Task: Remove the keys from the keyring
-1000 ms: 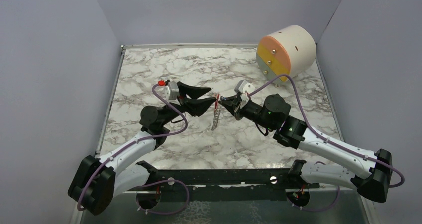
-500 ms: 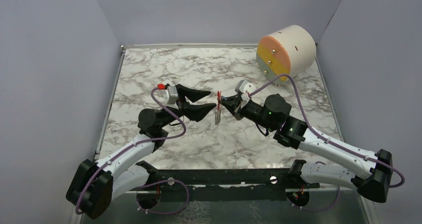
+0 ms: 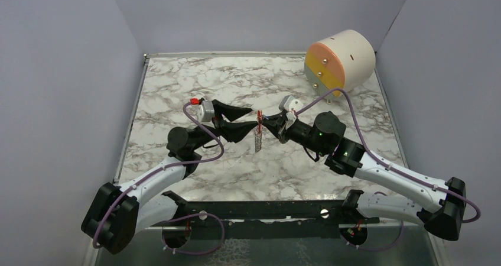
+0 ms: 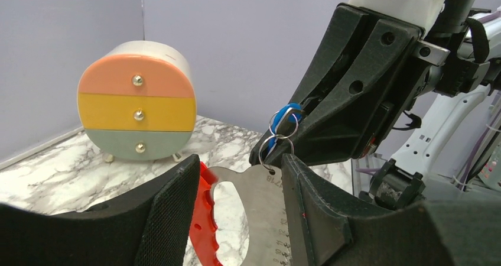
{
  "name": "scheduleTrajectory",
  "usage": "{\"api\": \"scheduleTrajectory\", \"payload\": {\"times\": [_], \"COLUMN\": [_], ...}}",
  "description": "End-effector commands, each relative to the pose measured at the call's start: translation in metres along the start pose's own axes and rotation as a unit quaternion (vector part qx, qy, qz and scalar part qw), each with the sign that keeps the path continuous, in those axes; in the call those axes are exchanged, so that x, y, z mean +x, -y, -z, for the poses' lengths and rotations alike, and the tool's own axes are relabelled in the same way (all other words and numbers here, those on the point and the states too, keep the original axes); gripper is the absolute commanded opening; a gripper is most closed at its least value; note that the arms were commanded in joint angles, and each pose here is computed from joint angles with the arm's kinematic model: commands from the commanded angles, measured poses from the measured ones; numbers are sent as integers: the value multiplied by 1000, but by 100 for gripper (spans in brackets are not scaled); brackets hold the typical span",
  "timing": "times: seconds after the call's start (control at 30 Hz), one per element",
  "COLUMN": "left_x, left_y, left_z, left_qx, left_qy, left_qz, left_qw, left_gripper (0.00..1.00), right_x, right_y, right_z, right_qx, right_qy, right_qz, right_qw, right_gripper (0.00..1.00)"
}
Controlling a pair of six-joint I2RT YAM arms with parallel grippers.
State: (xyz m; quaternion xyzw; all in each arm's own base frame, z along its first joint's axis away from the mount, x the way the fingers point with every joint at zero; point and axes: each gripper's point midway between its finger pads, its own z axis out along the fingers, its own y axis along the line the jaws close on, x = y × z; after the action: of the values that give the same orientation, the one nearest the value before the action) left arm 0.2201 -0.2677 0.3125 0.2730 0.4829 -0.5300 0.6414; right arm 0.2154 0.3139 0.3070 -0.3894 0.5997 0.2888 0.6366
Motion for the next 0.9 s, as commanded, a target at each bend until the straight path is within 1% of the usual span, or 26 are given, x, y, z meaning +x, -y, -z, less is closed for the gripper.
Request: {"api": "scheduleTrajectory", "payload": {"times": [0.0, 0.13, 0.63, 0.87], "left_x": [-26, -29, -13, -12], "left_y": [7, 8, 16, 22], "left_z": [-7, -9, -14, -15], "left_qx": [16, 21, 69, 90], "left_qy": [40, 45, 27, 28], "left_qz": [-21, -18, 16, 29], "left_qw": [999, 999, 997, 995], "left_gripper": [54, 51, 51, 45], "right_x": [-30, -30, -31, -32], "right_y": [0, -1, -1, 1], "right_z": [4, 5, 4, 2], "right_qx": [-9, -12, -10, -6], "right_qy": [45, 47, 48, 50], "right_qz": [6, 5, 8, 9], "right_qw": [999, 999, 999, 999], "right_gripper": [1, 1, 1, 1]}}
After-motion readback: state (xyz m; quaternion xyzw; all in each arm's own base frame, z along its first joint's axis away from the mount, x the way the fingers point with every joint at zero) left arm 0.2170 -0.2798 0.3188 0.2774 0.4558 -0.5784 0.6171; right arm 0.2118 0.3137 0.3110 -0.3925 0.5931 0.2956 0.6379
